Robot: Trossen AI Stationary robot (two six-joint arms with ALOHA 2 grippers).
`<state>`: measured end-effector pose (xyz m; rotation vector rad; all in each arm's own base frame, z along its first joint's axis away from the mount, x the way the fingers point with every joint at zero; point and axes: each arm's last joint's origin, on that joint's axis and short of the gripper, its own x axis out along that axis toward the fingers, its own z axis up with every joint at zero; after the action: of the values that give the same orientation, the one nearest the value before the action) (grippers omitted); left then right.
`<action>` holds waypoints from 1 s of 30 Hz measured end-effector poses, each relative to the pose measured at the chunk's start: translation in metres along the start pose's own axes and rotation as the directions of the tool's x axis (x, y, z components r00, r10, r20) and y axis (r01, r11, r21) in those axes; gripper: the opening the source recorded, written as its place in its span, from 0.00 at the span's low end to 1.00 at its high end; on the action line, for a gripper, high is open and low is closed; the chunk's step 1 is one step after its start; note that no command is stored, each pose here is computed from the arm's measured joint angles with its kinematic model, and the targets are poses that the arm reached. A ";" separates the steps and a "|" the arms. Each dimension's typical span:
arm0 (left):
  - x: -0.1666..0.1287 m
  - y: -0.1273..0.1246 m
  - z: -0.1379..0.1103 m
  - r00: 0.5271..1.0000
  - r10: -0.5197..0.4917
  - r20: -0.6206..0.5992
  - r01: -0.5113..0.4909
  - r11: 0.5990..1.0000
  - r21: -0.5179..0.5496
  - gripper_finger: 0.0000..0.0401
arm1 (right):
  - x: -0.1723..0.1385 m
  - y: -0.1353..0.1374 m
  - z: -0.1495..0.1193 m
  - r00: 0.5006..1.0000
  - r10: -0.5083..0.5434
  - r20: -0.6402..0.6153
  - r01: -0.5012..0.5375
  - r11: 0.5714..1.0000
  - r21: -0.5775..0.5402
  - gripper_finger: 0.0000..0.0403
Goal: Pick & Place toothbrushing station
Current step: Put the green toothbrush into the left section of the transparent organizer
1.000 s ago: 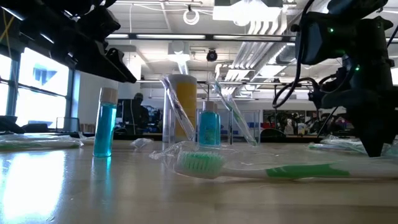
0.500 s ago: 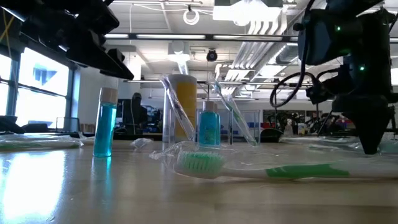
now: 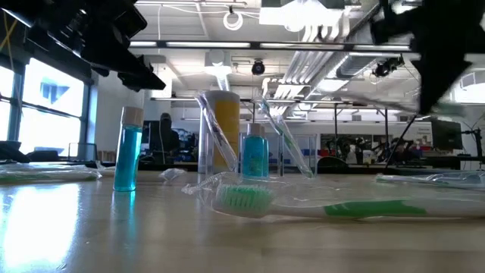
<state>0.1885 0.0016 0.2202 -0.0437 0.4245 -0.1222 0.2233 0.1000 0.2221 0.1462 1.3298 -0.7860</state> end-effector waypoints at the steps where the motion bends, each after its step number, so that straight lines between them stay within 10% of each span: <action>1: 0.000 -0.001 0.000 1.000 -0.022 0.001 0.022 0.999 -0.024 0.61 | -0.007 0.002 0.001 0.998 -0.002 0.066 0.005 0.999 -0.042 0.01; 7: 0.000 -0.003 0.007 0.994 -0.087 0.066 0.098 0.978 -0.184 0.61 | -0.043 0.012 0.013 0.912 0.016 0.409 0.097 0.962 -0.255 0.01; 15: -0.003 -0.004 0.021 0.969 -0.120 0.215 0.178 0.944 -0.279 0.61 | -0.067 0.038 0.041 0.662 0.046 0.748 0.385 0.835 -0.392 0.01; 24: -0.004 -0.004 0.028 0.954 -0.106 0.281 0.210 0.904 -0.372 0.61 | -0.081 0.062 0.070 0.511 0.089 0.855 0.598 0.678 -0.427 0.01; 30: -0.008 -0.007 0.036 0.916 -0.217 0.339 0.374 0.767 -0.521 0.61 | -0.074 0.079 0.080 0.475 0.082 0.876 0.729 0.522 -0.444 0.01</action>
<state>0.1959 -0.0038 0.2568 -0.7315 0.1717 -0.2976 0.3329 0.1486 0.2842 -1.2187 0.6156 -0.4065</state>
